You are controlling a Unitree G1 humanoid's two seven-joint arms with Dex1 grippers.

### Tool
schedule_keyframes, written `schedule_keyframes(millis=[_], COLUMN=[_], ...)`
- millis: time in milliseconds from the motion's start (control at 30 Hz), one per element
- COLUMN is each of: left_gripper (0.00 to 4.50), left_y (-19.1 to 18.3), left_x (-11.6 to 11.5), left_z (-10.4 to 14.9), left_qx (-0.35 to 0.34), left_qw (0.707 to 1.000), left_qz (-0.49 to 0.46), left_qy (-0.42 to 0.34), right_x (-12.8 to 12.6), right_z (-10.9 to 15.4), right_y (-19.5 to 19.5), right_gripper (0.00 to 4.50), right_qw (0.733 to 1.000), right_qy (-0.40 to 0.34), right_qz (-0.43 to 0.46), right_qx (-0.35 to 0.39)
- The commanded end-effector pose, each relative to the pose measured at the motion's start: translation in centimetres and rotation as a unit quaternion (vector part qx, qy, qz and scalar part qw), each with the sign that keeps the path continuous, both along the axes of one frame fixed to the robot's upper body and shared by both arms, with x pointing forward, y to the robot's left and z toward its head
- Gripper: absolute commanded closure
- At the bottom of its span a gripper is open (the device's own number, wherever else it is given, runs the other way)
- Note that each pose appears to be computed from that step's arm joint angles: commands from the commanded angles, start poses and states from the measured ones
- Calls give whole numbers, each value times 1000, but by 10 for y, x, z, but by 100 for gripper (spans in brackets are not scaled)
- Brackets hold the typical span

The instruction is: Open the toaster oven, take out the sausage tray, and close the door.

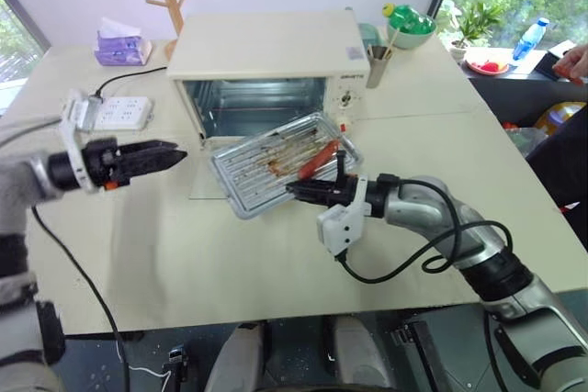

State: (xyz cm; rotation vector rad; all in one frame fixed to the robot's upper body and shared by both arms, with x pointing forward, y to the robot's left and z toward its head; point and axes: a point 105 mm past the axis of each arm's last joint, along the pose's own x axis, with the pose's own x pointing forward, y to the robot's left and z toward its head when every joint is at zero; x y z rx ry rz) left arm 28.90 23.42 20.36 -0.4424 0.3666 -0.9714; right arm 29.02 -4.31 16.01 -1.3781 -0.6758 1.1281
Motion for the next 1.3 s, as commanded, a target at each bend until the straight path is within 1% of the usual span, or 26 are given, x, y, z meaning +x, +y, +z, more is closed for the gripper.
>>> schedule_keyframes(millis=[33, 167, 300, 433, 533, 667, 900, 1033, 1067, 1100, 1133, 1300], left_gripper=[0, 0, 0, 0, 0, 0, 0, 0, 54, 81, 121, 389], left_y=[-14, -38, -56, -68, -76, -84, -98, -104, -104, -105, -105, -99], left_x=[-21, -34, -32, -25, -16, -10, -15, -15, -15, -14, -14, -10], left_z=[1, -19, -28, -29, -31, -33, -34, -33, -34, -34, -34, -37], left_qx=[-50, -85, -118, -159, -193, -229, -262, -271, -273, -274, -274, -281], left_qw=[998, 995, 990, 983, 975, 964, 947, 942, 941, 941, 941, 936], left_qz=[0, -4, -5, -3, 4, 10, 22, 26, 28, 31, 33, 55], left_qy=[28, 59, 74, 88, 109, 136, 187, 196, 197, 197, 197, 202], right_x=[-10, -12, -13, -15, -16, -17, -17, -17, -16, -16, -15, -13], right_z=[18, 18, 19, 19, 19, 19, 17, 18, 18, 18, 18, 18], right_y=[4, 7, 9, 11, 12, 11, 9, 8, 8, 8, 7, 5], right_gripper=[447, 447, 447, 447, 447, 447, 447, 447, 450, 450, 450, 450], right_qw=[999, 999, 998, 998, 998, 998, 998, 998, 998, 998, 998, 998], right_qy=[-24, -22, -20, -18, -17, -17, -17, -19, -19, -20, -21, -23], right_qz=[30, 42, 50, 59, 61, 63, 60, 58, 57, 56, 55, 50], right_qx=[21, 21, 22, 19, 17, 17, 14, 13, 13, 12, 12, 10])
